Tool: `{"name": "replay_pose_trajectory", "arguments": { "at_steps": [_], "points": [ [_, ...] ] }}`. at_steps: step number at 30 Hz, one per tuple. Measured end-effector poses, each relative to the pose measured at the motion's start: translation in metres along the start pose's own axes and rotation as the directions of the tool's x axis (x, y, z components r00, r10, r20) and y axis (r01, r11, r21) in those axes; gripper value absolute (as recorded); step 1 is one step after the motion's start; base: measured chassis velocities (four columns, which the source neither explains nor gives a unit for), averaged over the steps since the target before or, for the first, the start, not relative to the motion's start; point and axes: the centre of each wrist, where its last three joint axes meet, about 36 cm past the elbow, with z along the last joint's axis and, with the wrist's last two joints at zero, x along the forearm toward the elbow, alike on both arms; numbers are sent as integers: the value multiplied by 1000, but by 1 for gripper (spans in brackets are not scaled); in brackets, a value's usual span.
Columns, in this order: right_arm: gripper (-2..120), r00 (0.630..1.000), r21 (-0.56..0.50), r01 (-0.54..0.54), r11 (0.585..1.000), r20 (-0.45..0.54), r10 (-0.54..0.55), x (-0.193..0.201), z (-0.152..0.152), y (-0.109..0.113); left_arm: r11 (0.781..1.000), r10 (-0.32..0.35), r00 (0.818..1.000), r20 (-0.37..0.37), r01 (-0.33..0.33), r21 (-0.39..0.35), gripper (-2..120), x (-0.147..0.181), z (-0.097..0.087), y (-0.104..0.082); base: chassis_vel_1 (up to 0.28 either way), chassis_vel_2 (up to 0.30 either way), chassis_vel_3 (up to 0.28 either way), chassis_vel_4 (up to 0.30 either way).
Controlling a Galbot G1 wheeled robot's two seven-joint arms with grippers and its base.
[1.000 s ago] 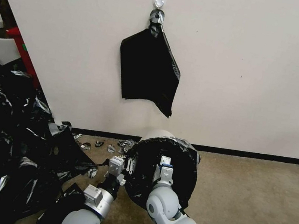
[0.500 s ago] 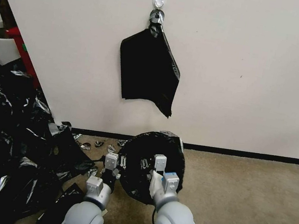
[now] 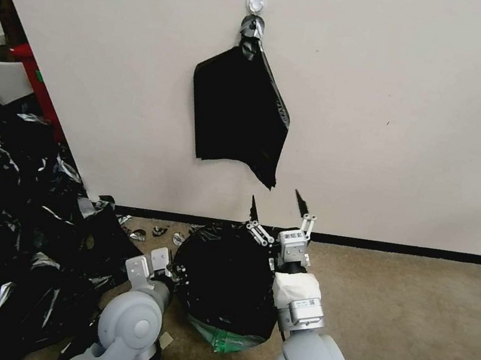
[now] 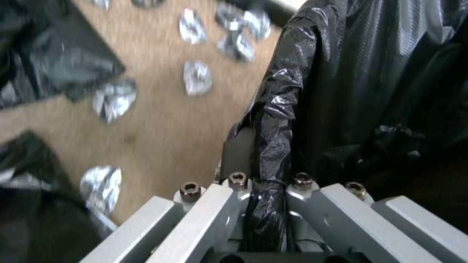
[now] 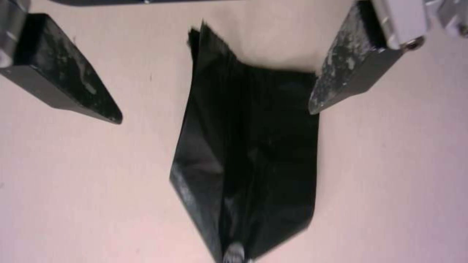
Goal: Place a trash bag onto the trash bin.
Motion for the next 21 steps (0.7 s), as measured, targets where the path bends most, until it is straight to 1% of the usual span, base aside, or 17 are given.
{"name": "replay_pose_trajectory", "arguments": {
  "at_steps": [1, 2, 3, 4, 5, 9, 10, 12, 14, 15, 17, 18, 19, 20, 21],
  "points": [
    [100, 1000, -4, 2, 1000, -9, -2, 0, 2, 1, 1000, -3, 1000, -10, 3, -3, 4, 0, 0, 0, 0, 0, 0, 0],
    [100, 1000, -7, 2, 1000, -14, -2, 0, 3, 2, 1000, -4, 1000, -13, 4, -1, 9, -1, 1, 0, 0, 0, 0, 0],
    [100, 1000, -10, 2, 1000, -17, -2, 0, 4, 2, 1000, -5, 1000, -15, 5, 0, 11, -1, 1, 0, 0, 0, 0, 0],
    [100, 1000, -14, 1, 1000, -23, -2, -1, 6, 2, 1000, -5, 1000, -16, 5, 3, 17, -2, 2, 1, 0, 0, 0, 0],
    [100, 1000, -14, 1, 1000, -23, -2, -1, 6, 2, 1000, -5, 1000, -16, 5, 3, 17, -2, 2, 1, 0, 0, 0, 0],
    [100, 999, -22, 4, 1000, -36, -5, 0, 9, 2, 1000, 0, 1000, 3, 0, 14, 33, 1, 2, 3, 0, 0, 0, 0],
    [100, 999, -22, 4, 1000, -36, -5, 0, 9, 2, 1000, 0, 1000, 3, 0, 14, 33, 1, 2, 3, 0, 0, 0, 0],
    [100, 999, -23, 3, 1000, -44, -4, 0, 11, 2, 1000, -9, 999, 48, 9, 4, 43, 6, 4, 6, 0, 0, 0, 0],
    [100, 999, -28, -14, 1000, -47, 13, -1, 15, 1, 1000, -4, 992, 123, 7, -23, 51, 16, 9, 9, 0, 0, 0, 0],
    [100, 999, -28, -14, 1000, -47, 13, -1, 15, 1, 1000, -4, 992, 123, 7, -23, 51, 16, 9, 9, 0, 0, 0, 0],
    [100, 995, -36, -86, 996, -51, 84, -5, 19, -2, 997, 9, 974, 227, 8, -78, 62, 28, 13, 12, 0, 0, 0, 0],
    [100, 990, -40, -135, 990, -55, 133, -9, 22, -6, 993, 17, 952, 305, 20, -116, 66, 29, 16, 15, 0, 0, 0, 0],
    [100, 982, -51, -185, 981, -52, 182, -13, 27, -13, 988, 34, 916, 399, 30, -151, 71, 26, 19, 20, 0, 0, 0, 0],
    [100, 982, -51, -185, 981, -52, 182, -13, 27, -13, 988, 34, 916, 399, 30, -151, 71, 26, 19, 20, 0, 0, 0, 0],
    [100, 973, -57, -227, 972, -42, 225, -18, 31, -22, 979, 65, 860, 506, 42, -197, 76, 17, 22, 29, 0, 0, 0, 0]
  ]
}}
